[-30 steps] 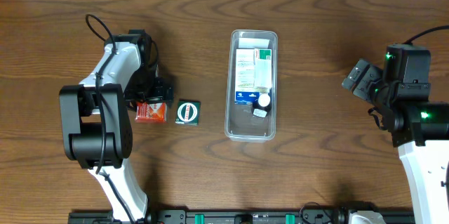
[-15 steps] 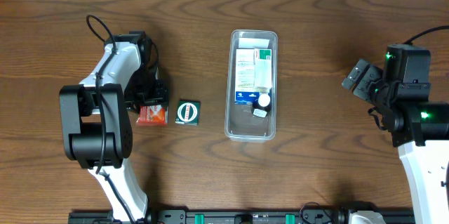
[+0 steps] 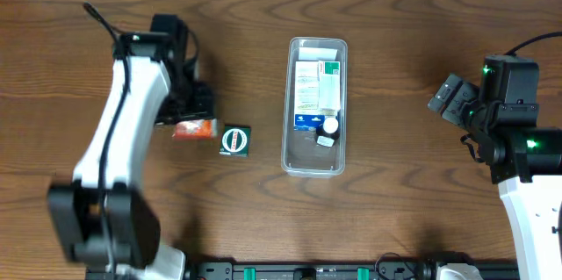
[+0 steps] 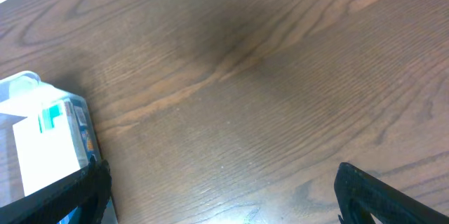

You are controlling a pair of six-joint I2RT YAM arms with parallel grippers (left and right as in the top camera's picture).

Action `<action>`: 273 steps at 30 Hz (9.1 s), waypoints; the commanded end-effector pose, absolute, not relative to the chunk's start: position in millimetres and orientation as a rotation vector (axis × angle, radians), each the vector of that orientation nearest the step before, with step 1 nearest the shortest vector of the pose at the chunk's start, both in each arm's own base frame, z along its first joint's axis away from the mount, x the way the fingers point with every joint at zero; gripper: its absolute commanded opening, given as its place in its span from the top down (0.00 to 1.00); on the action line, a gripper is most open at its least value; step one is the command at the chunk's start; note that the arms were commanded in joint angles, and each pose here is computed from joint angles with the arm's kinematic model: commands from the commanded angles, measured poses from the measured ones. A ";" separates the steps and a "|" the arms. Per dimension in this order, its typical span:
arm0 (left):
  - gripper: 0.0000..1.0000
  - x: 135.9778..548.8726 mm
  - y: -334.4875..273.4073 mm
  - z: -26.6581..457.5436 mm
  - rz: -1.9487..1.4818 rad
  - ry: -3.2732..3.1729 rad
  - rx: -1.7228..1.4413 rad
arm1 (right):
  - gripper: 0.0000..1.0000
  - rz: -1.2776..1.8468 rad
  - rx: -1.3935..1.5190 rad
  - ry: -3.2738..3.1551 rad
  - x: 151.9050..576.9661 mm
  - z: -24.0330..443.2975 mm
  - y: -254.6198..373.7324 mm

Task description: Pack container

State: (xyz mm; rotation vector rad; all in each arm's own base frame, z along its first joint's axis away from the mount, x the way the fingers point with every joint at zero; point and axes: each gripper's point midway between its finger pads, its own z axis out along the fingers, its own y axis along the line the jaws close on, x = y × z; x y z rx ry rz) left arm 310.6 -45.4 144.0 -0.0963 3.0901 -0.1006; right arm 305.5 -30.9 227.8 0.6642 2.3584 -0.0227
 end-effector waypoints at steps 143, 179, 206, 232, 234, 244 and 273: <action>0.94 224.8 -303.9 97.1 -0.589 2.901 0.415 | 0.01 -0.032 0.670 2.355 305.3 228.5 -34.0; 0.93 262.4 -256.8 63.3 -0.026 2.752 0.548 | 0.01 -0.032 0.670 2.355 305.3 228.5 -34.0; 0.93 253.2 -255.6 91.3 -0.130 2.757 0.428 | 0.01 -0.032 0.670 2.355 305.3 228.5 -34.0; 0.90 267.0 -260.9 67.8 -0.048 2.723 0.548 | 0.01 -0.032 0.670 2.355 305.3 228.5 -34.0; 0.89 263.0 -256.3 65.9 -0.029 2.746 0.539 | 0.01 -0.032 0.670 2.355 305.3 228.5 -34.0; 0.90 230.9 -250.1 57.1 -0.078 2.913 0.519 | 0.01 -0.032 0.670 2.355 305.3 228.5 -34.0; 0.78 208.0 -258.6 44.3 -0.196 3.038 0.477 | 0.01 -0.032 0.670 2.355 305.3 228.5 -34.0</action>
